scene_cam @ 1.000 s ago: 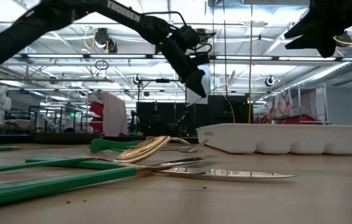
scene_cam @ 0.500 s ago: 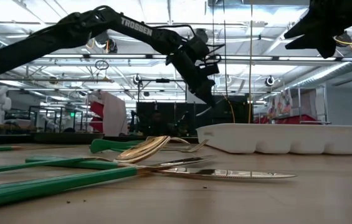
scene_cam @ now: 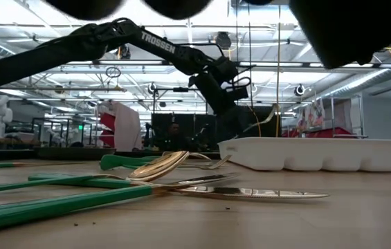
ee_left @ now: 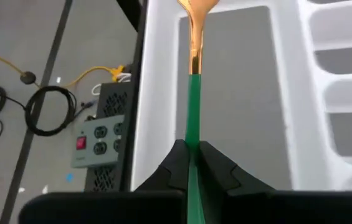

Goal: Sort silverware
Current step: Put the green fork into the silverware tray

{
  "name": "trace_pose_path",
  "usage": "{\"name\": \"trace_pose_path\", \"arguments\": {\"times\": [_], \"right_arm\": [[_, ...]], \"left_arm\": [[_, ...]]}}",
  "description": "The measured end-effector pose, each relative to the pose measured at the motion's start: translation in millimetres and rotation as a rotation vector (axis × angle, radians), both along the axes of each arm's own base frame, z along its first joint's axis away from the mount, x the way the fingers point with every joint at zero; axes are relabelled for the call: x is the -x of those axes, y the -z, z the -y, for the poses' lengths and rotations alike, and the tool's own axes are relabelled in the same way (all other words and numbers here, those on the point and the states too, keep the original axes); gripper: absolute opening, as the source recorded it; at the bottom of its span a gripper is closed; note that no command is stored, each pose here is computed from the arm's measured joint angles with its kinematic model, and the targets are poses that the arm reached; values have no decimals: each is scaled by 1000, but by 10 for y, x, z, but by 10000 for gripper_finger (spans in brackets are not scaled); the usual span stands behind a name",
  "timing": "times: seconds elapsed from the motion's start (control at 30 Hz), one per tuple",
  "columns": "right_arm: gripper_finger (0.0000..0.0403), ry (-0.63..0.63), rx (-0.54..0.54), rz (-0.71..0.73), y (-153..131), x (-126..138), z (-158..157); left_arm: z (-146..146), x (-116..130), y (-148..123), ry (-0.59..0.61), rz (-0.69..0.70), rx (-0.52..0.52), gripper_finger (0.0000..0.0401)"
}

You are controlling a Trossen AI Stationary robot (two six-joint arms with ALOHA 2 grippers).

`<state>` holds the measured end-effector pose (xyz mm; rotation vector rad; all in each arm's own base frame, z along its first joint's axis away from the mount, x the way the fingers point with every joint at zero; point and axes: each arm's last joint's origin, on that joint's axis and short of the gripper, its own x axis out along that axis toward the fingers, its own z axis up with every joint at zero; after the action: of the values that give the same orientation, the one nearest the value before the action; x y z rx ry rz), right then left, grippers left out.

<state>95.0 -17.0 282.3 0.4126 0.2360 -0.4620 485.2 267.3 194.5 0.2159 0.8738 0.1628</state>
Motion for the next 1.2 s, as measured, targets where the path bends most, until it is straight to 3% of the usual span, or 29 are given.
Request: {"name": "trace_pose_path", "arguments": {"times": [0.3,0.83,1.0,1.1,1.2], "right_arm": [[167,-9,26,-11,0,0,0],[167,-15,29,-15,3,0,-1],[167,-5,-7,-103,89,9,-2],[167,-2,-15,-211,177,-48,4],[167,-8,36,-265,208,-221,41]], "left_arm": [[21,18,129,-51,-45,85,1],[163,-66,83,-26,-40,42,7],[338,-49,-314,26,-14,-48,9],[430,136,-809,5,25,-40,9],[551,478,-1459,-29,108,12,10]]}}
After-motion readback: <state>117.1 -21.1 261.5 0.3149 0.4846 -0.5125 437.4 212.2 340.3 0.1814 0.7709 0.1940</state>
